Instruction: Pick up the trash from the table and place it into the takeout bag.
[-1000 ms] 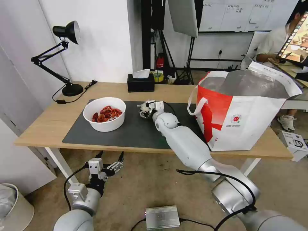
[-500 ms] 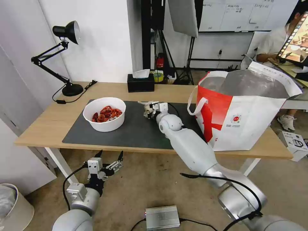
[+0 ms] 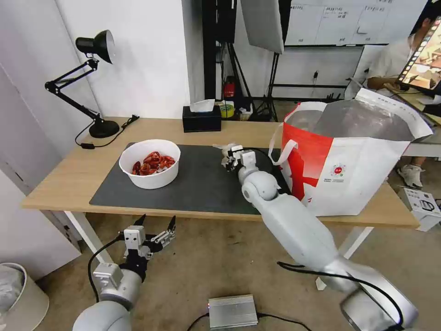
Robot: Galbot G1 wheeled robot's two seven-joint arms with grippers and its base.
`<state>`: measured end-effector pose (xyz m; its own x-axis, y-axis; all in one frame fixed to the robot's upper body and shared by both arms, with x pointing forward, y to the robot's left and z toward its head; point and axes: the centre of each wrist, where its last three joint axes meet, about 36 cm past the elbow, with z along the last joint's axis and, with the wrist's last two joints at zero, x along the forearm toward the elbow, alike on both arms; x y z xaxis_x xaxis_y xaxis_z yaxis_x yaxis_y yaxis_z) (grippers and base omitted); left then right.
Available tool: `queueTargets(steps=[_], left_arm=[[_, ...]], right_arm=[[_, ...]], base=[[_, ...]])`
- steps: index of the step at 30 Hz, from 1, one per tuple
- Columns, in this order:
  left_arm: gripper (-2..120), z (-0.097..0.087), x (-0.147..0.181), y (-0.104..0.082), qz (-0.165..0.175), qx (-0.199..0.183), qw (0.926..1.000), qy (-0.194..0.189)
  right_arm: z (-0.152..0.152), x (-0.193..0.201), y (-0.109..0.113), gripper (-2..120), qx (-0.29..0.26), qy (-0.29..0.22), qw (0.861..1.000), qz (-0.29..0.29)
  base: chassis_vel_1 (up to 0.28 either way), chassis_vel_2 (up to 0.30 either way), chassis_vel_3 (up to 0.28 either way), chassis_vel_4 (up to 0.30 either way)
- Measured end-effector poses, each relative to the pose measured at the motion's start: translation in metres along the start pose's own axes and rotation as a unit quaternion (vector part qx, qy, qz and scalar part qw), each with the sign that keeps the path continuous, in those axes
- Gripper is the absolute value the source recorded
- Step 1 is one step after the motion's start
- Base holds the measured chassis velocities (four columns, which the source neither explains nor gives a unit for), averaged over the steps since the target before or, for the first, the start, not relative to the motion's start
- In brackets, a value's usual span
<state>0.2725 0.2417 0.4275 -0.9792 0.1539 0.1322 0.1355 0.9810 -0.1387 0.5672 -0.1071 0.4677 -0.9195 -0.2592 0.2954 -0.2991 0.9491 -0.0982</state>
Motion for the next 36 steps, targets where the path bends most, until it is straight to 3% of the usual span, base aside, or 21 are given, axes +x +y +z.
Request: queueTargets(steps=[13, 26, 33, 36], left_arm=[[100, -0.003, 0.005, 0.001, -0.007, 0.0, 1.0, -0.001], [100, -0.002, 0.005, -0.004, -0.01, 0.005, 0.9999, -0.004], [100, -0.002, 0.008, -0.007, -0.012, 0.007, 0.9999, -0.005], [100, -0.002, 0.01, -0.008, -0.014, 0.006, 0.9999, -0.005]], right_arm=[[0.025, 0.105, 0.023, 7, -0.022, 0.007, 1.0, -0.004], [0.032, 0.15, 0.006, 6, -0.01, -0.008, 1.0, 0.004], [0.011, 0.181, -0.01, 6, 0.011, -0.074, 0.997, 0.01], [-0.002, 0.192, -0.022, 6, 0.028, -0.173, 0.984, 0.034]], base=[[0.0, 0.0, 0.0, 0.0], [0.0, 0.0, 0.0, 0.0], [0.0, 0.0, 0.0, 0.0], [0.0, 0.0, 0.0, 0.0]])
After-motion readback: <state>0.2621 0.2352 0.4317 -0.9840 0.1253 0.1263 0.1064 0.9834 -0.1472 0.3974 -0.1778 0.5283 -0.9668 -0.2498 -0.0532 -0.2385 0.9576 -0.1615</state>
